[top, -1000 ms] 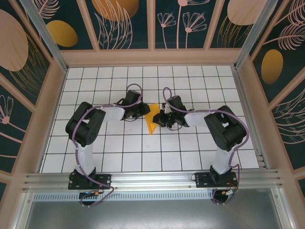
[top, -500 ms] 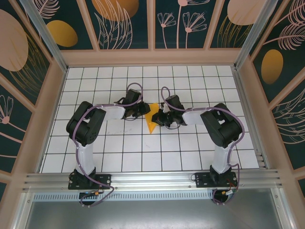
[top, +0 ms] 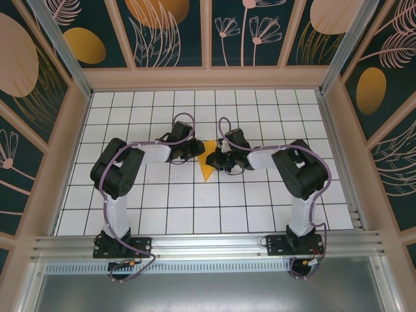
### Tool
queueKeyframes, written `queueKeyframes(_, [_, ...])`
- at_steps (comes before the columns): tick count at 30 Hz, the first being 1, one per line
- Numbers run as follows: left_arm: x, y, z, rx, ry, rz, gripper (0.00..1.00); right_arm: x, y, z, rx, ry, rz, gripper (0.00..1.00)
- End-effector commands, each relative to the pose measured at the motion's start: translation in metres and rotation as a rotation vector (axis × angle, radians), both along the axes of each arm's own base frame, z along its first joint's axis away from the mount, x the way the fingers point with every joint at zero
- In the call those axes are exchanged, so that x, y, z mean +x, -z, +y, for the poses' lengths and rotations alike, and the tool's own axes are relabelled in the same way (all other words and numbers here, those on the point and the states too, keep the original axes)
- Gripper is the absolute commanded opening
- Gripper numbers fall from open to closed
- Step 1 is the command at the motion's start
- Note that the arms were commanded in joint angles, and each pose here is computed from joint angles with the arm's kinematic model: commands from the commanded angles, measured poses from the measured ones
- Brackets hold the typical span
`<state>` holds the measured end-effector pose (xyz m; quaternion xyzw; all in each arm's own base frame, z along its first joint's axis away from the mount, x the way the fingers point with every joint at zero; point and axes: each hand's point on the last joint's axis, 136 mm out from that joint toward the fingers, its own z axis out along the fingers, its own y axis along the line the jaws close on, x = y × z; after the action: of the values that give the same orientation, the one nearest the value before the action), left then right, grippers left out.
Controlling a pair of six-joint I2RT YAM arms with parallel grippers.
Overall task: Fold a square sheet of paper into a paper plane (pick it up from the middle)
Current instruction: Third fold the triangle at the center of the table.
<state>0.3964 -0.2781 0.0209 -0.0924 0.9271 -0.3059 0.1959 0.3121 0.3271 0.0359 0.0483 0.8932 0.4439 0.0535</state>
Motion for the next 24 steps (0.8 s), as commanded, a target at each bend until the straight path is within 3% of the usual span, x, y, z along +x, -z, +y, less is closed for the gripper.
queueKeyframes(1, [-0.006,0.012,0.001,0.022,0.021,0.040,0.28,0.009,0.000,0.005,-0.002,-0.003,-0.034,0.09])
queueKeyframes(24, [-0.008,0.012,0.000,0.011,0.033,0.044,0.28,0.000,0.015,0.002,-0.085,-0.074,-0.035,0.10])
